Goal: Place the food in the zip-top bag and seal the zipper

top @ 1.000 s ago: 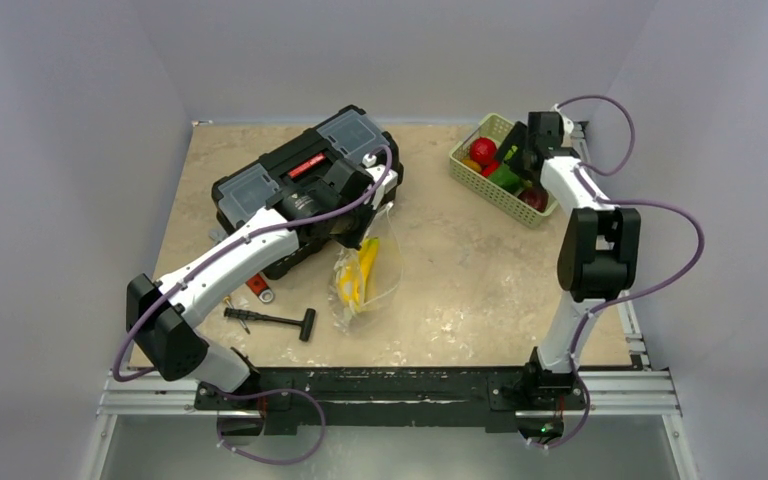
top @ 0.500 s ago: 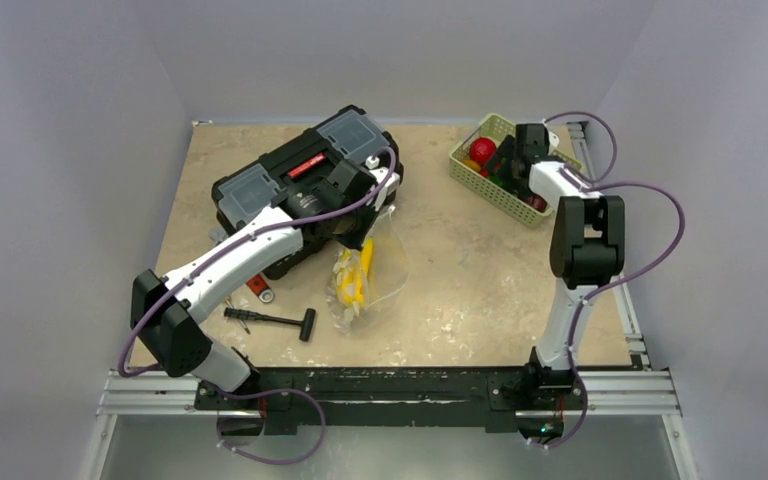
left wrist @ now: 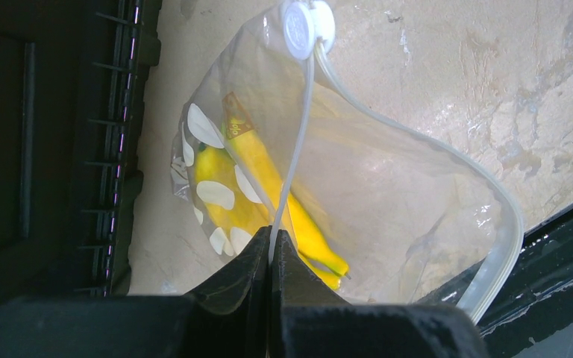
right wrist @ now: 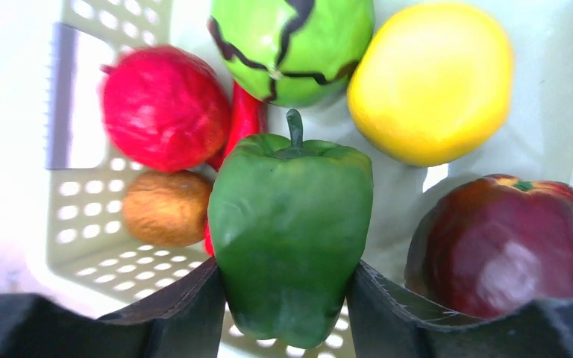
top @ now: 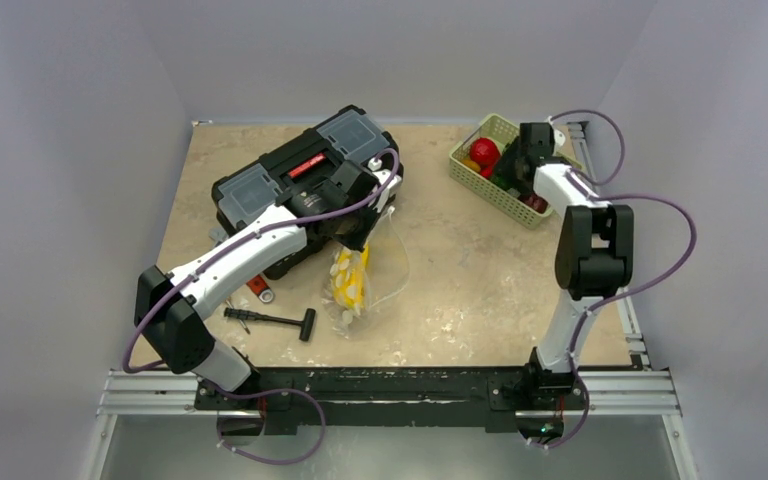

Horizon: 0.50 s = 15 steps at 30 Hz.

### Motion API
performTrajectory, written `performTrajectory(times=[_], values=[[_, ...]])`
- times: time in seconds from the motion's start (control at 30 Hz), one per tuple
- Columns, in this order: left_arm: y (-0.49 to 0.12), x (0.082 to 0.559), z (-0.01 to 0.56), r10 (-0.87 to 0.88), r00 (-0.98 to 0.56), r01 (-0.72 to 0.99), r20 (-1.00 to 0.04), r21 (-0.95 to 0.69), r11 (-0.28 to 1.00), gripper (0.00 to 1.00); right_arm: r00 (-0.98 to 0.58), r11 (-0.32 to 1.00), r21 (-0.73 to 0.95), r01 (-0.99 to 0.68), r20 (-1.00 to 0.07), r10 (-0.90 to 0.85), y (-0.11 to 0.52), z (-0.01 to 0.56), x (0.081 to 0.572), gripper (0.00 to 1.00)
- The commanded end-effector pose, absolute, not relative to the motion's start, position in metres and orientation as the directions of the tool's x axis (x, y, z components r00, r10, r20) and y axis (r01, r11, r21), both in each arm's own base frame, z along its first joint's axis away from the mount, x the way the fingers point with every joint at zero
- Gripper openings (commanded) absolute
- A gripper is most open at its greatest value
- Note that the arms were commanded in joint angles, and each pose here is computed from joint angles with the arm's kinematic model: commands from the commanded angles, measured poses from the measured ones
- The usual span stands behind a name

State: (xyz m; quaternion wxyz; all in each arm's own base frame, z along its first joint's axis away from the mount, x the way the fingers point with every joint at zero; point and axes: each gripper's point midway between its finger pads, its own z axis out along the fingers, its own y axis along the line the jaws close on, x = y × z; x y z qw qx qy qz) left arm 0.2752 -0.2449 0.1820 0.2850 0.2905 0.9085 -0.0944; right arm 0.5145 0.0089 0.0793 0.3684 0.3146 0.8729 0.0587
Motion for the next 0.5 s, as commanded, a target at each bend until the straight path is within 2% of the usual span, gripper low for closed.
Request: performTrajectory(times=[0.0, 0.1, 0.23, 0.33, 0.47], values=[[-0.245, 0.277, 0.19, 0.485, -0.654, 0.595, -0.581, 0.001, 0.804, 0.0, -0.357, 0.798, 0.382, 0.466, -0.745, 0.564, -0.007, 0.181, 0.512, 0.39], [-0.243, 0.278, 0.191, 0.484, -0.652, 0.59, -0.584, 0.009, 0.807, 0.0, -0.309, 0.806, 0.422, 0.415, -0.768, 0.562, -0.002, 0.211, 0.491, 0.21], [-0.243, 0.277, 0.192, 0.485, -0.649, 0.592, -0.587, 0.01, 0.806, 0.0, -0.305, 0.828, 0.465, 0.313, -0.776, 0.552, 0.018, 0.227, 0.46, 0.02], [-0.244, 0.277, 0.192, 0.483, -0.647, 0.595, -0.59, 0.005, 0.804, 0.0, -0.37, 0.859, 0.488, 0.155, -0.778, 0.509, 0.064, 0.224, 0.43, 0.0], [-0.251, 0.274, 0.19, 0.475, -0.658, 0.606, -0.584, -0.038, 0.794, 0.0, -0.453, 0.912, 0.4, -0.088, -0.832, 0.321, 0.144, 0.219, 0.378, 0.0]])
